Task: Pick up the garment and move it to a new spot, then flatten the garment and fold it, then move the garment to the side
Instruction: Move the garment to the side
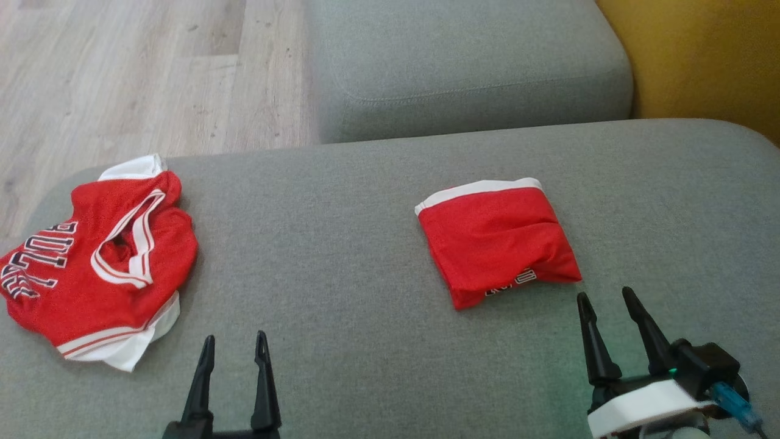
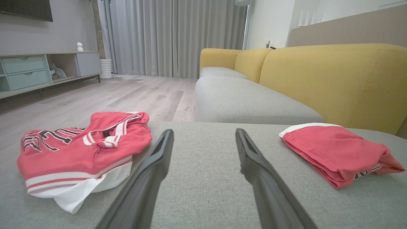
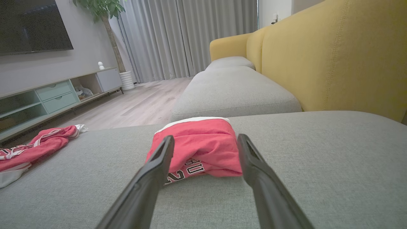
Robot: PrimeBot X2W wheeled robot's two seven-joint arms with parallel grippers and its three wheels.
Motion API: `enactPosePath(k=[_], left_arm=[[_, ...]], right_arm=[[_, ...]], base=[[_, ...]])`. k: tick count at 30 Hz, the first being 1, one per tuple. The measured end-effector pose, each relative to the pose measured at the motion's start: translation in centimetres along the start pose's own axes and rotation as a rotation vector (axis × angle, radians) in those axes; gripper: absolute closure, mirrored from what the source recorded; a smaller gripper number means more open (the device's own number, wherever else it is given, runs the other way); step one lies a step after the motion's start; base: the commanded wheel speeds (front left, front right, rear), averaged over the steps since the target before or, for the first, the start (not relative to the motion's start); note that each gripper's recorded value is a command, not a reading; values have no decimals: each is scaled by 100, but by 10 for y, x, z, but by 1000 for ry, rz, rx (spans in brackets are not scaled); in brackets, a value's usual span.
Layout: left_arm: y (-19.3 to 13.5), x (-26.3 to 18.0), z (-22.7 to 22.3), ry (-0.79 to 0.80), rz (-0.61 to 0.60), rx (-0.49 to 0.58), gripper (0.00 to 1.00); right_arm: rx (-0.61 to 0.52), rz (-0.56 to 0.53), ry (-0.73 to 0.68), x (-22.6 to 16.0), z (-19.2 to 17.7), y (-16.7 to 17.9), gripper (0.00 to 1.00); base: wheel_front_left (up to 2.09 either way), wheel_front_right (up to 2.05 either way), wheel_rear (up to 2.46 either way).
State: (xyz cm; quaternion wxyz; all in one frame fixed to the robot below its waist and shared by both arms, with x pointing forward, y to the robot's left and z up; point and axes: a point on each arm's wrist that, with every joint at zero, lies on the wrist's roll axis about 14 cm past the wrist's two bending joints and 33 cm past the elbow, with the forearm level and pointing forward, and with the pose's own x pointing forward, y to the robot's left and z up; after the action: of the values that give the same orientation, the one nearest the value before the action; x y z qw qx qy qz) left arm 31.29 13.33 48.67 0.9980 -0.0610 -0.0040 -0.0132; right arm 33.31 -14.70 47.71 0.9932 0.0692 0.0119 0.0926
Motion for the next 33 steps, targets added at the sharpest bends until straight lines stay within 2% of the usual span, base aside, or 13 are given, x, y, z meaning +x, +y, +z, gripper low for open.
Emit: enactPosePath(k=[9, 14, 18, 23, 26, 30, 31, 32, 33], left_arm=[[0, 6, -8, 30, 3, -3, 0], [-8, 18, -8, 31, -20, -9, 0], [-12, 32, -11, 39, -35, -13, 0], [-17, 45, -16, 54, -48, -17, 0], [-18, 50, -18, 59, -52, -17, 0], [-14, 55, -20, 62, -40, -15, 0], [-11, 56, -21, 66, -27, -13, 0], [-11, 56, -22, 69, -25, -13, 0], [-10, 57, -23, 72, -22, -13, 0]], right_arm=[[35, -18, 75, 9, -23, -6, 0], [40, -25, 70, 46, -15, -22, 0], [26, -39, 124, 87, -8, -42, 0], [37, -43, 289, 123, -22, -55, 0], [47, -44, 418, 128, -45, -60, 0], [66, -16, 595, 122, -84, -50, 0], [116, 4, 654, 117, -99, -38, 45], [129, 13, 659, 117, -101, -34, 100], [133, 19, 661, 118, -102, -32, 100]], base=[[0, 0, 0], [0, 0, 0], [0, 0, 0], [0, 0, 0], [0, 0, 0], [0, 0, 0], [0, 0, 0], [0, 0, 0], [0, 0, 0]])
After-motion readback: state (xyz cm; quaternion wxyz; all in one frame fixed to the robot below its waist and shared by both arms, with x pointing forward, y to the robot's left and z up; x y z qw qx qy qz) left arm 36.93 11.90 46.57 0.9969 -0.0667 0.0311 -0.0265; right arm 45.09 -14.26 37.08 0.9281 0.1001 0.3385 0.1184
